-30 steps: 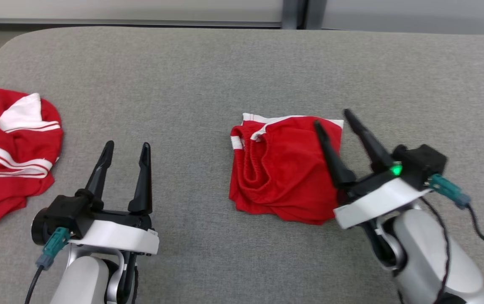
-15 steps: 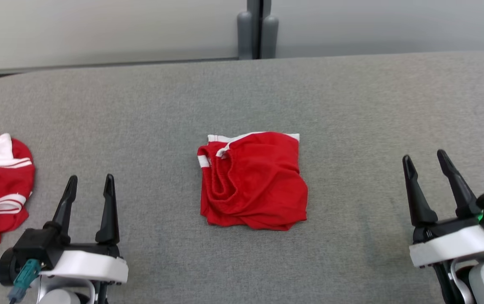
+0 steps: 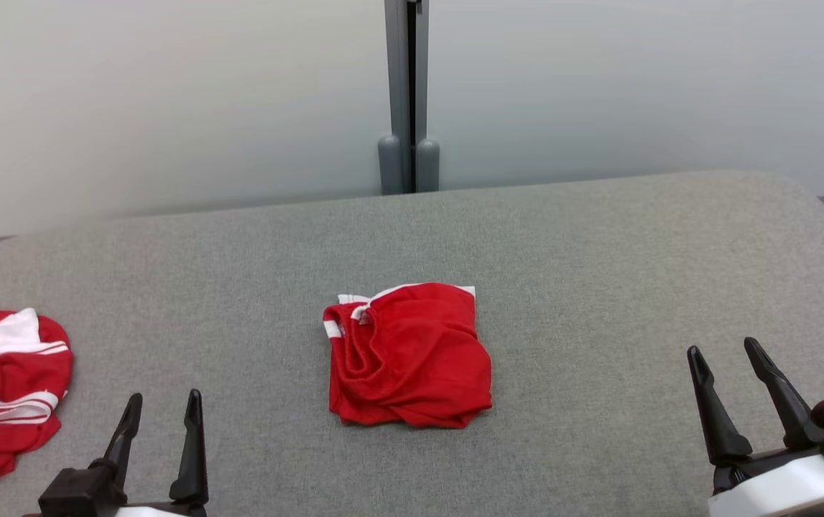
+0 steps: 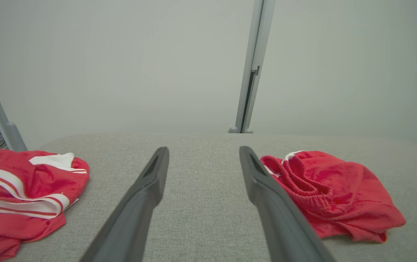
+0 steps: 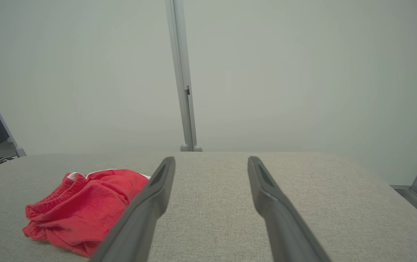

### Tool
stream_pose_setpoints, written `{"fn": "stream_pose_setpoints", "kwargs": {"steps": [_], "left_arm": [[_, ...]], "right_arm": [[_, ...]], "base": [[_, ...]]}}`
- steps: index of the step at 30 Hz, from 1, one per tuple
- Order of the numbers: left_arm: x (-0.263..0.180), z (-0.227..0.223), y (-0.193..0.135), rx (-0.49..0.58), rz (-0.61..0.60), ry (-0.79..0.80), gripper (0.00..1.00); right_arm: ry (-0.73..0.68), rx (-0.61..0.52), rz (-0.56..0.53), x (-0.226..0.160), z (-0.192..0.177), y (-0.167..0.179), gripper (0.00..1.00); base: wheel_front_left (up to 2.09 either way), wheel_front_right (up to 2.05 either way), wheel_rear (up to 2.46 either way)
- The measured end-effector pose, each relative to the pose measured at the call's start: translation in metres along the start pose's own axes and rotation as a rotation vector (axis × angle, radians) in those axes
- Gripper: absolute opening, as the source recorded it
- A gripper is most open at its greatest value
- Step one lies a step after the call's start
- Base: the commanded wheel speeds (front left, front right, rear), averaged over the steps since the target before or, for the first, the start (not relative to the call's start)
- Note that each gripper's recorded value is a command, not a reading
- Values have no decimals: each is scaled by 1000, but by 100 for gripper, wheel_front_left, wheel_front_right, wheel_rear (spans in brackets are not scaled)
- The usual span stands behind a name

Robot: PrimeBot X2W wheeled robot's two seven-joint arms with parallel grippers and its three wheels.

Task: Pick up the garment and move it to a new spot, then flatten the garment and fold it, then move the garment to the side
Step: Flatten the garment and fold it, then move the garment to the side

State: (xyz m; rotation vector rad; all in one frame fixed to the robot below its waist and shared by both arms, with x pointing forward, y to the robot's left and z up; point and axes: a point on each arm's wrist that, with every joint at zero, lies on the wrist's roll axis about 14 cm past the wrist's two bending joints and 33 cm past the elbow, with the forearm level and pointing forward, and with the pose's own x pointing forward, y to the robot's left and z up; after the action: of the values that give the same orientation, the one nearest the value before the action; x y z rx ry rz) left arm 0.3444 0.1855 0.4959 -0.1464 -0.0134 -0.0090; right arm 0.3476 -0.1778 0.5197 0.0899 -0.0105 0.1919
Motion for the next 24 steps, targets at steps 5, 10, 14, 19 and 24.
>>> {"fn": "stream_pose_setpoints", "kwargs": {"steps": [5, 10, 14, 19, 24], "left_arm": [[-8, 4, -3, 7, -2, -2, 100], [-11, 6, -3, 17, 0, 1, 100], [-11, 7, -3, 18, 3, 0, 100], [-11, 8, -4, 20, 7, 0, 100], [-12, 9, -3, 25, 8, 4, 100]], "right_arm": [[-8, -4, -5, -11, 6, -1, 100], [-8, -3, -4, -12, 7, 0, 100], [-7, 0, -3, -12, 8, 0, 100], [0, 6, -4, -12, 6, 0, 100], [7, 9, -4, -9, 5, 0, 100]], "base": [[0, 0, 0], [0, 0, 0], [0, 0, 0], [0, 0, 0], [0, 0, 0]]}}
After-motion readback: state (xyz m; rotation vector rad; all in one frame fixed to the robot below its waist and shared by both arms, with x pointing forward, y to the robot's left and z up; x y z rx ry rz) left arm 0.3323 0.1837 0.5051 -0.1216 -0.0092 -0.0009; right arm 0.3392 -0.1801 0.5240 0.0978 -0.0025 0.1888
